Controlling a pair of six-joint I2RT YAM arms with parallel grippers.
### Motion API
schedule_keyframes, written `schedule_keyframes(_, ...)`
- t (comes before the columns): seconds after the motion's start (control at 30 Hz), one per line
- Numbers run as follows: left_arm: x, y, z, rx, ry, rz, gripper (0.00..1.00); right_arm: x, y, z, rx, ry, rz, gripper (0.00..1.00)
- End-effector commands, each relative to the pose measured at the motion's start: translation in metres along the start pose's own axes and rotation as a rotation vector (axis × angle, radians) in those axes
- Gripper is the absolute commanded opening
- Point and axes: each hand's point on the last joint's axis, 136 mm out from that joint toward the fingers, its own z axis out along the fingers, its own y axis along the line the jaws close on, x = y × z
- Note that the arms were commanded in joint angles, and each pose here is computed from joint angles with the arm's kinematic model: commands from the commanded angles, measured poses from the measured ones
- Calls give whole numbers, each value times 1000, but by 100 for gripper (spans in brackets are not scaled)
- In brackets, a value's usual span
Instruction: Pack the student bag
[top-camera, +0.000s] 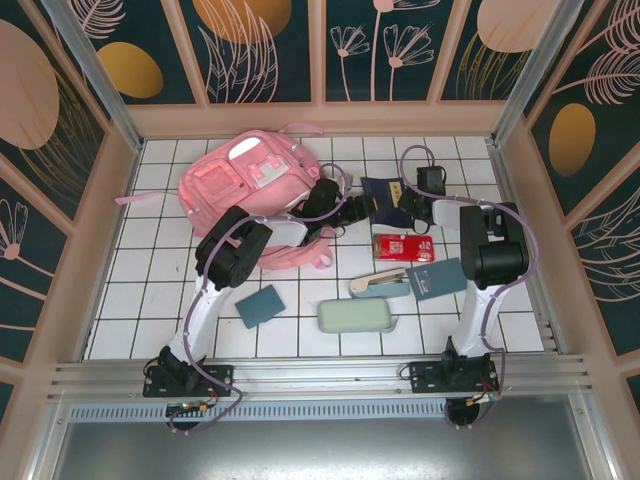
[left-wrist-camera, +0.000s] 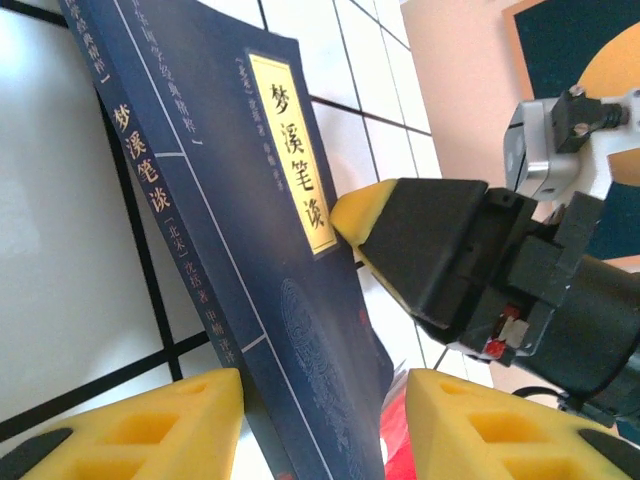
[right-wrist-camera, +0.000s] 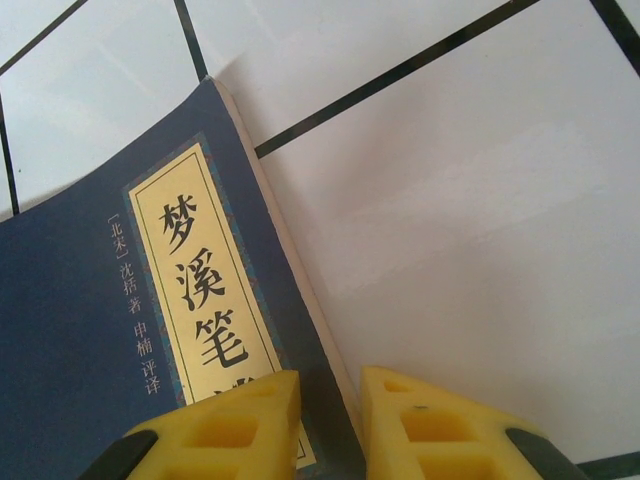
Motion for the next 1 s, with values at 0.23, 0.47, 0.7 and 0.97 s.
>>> schedule_keyframes(0.23, -5, -22, 12, 48, -17, 32, 47, 24, 32, 1, -112, 96, -25, 23)
schedule_keyframes(0.47, -7, -25, 14, 73, -28, 40, 48, 24, 33, 1, -117, 98, -23, 23)
schedule_keyframes(0.7, -10, -35, 12, 176, -75, -1, 47, 23, 34, 0, -123, 98, -21, 23)
schedule_keyframes(0.97, -11, -10, 16, 62, -103, -120, 40, 22, 35, -1, -127, 96, -19, 23)
